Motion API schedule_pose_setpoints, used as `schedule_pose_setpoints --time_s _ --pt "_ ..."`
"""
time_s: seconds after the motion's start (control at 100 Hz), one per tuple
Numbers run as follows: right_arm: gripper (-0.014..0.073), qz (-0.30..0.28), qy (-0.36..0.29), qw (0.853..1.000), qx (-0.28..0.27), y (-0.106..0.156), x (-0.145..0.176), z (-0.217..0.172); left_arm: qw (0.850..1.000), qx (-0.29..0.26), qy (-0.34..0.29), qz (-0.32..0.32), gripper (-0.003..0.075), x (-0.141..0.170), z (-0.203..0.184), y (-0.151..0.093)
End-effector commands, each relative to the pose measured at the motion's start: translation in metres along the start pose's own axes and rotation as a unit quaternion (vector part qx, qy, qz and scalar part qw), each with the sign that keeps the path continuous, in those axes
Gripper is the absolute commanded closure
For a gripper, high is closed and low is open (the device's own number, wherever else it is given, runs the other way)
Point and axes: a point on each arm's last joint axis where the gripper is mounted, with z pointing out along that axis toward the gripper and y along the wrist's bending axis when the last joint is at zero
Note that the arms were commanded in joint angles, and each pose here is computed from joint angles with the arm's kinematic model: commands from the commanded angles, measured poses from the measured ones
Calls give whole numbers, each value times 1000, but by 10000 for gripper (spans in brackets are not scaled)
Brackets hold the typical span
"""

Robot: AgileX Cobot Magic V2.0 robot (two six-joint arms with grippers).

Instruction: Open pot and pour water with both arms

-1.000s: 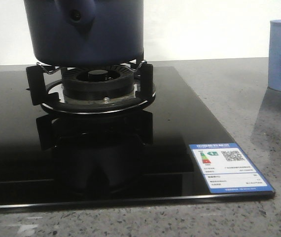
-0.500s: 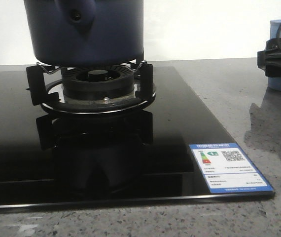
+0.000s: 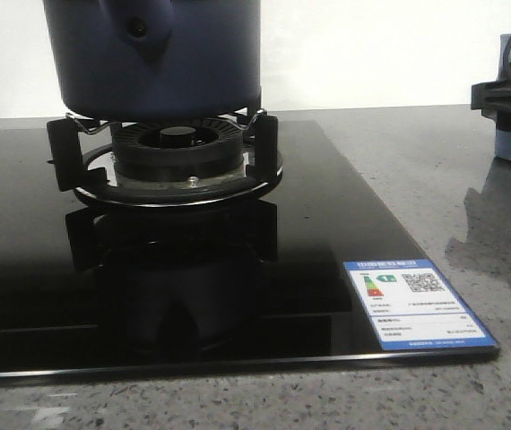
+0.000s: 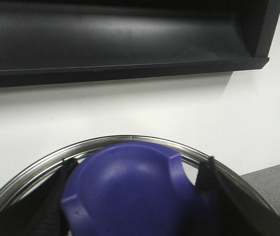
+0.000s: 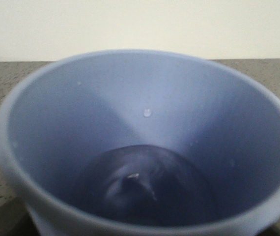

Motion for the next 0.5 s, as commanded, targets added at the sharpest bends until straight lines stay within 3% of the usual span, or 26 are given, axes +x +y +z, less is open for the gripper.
schedule_pose_setpoints --time_s 0.0,0.25,0.49 --pt "315 -16 -88 996 -9 -2 -41 -13 997 -17 -75 -2 364 -25 -12 2" --pt "315 -60 -85 992 -69 8 -94 -35 997 -16 -74 -2 364 -25 -11 2" --pt "315 -102 -33 984 -140 36 -148 -50 997 -16 -73 -2 364 -25 -11 2"
